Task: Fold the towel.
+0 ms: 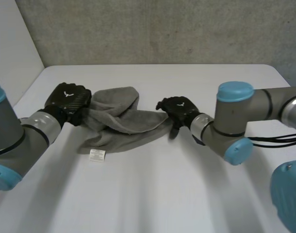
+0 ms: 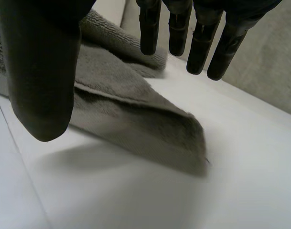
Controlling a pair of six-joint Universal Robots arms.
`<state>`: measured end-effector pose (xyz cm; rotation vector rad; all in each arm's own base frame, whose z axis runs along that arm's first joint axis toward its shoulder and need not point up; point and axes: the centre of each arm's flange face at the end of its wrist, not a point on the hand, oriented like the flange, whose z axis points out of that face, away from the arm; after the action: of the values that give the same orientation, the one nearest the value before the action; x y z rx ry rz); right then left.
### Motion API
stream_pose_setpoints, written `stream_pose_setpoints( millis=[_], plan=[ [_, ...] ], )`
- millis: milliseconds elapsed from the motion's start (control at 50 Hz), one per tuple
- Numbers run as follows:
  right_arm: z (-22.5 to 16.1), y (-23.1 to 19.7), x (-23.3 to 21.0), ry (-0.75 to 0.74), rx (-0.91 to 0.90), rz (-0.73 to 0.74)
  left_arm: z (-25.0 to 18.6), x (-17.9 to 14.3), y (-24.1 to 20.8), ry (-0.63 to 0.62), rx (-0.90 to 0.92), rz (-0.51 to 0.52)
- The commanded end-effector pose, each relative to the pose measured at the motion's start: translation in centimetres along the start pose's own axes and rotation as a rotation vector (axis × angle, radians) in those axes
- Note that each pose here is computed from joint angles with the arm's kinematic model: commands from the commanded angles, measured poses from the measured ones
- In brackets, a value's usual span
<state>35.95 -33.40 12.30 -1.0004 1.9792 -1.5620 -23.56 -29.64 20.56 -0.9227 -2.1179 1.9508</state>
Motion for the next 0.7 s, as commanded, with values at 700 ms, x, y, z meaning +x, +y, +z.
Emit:
stream_pose_setpoints(
  millis=[700],
  plan=[
    [0.6,-20.9,5.4,0.354,0.838,-0.211,7.7,-9.5,-9.1,-0.243,0.371,0.046]
  ],
)
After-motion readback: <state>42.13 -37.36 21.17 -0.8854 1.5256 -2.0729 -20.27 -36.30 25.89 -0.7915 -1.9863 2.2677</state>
